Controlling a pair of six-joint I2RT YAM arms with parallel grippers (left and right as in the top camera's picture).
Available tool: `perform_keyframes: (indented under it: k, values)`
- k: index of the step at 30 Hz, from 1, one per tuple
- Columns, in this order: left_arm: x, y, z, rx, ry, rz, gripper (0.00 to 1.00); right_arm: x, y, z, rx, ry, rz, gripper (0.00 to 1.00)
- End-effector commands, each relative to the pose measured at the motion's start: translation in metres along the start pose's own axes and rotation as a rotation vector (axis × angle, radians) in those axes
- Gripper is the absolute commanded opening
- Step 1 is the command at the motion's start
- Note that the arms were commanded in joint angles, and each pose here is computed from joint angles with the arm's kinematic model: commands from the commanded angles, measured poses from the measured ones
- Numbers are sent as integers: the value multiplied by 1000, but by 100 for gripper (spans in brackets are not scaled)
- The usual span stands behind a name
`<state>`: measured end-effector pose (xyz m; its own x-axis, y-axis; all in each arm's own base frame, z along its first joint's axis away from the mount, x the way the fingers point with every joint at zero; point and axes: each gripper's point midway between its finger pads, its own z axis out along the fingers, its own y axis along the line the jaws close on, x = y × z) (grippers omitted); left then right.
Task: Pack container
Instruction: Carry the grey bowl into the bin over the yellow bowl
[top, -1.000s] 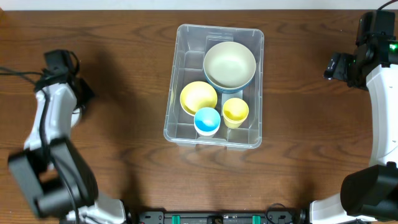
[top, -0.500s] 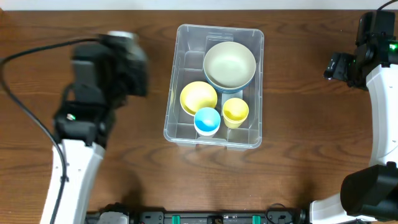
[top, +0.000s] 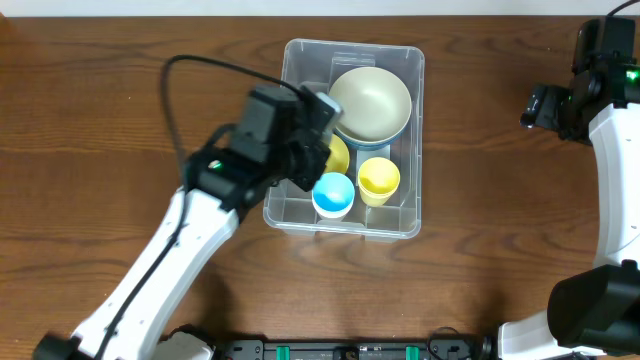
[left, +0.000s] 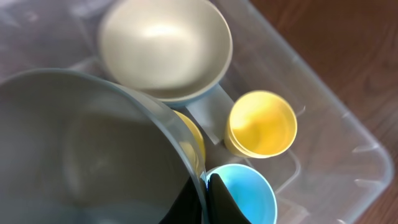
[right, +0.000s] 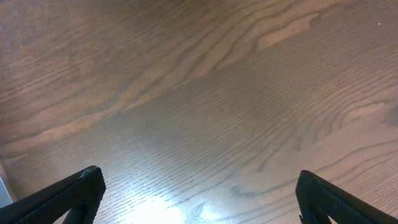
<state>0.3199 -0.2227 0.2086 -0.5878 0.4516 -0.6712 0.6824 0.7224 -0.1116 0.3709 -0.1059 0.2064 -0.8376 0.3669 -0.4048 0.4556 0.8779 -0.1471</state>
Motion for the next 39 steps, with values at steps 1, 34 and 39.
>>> perform_keyframes:
  k: [1,34,39]
  values:
    - [7,-5,21,16,51,75,6,-5,-3,-9,-4,-27,28,99]
    - [9,16,7,-151,66,84,40,-5,-3,-9,-4,-27,28,99]
    - [15,63,-8,-393,63,-147,37,-5,-3,-9,-4,-27,28,99]
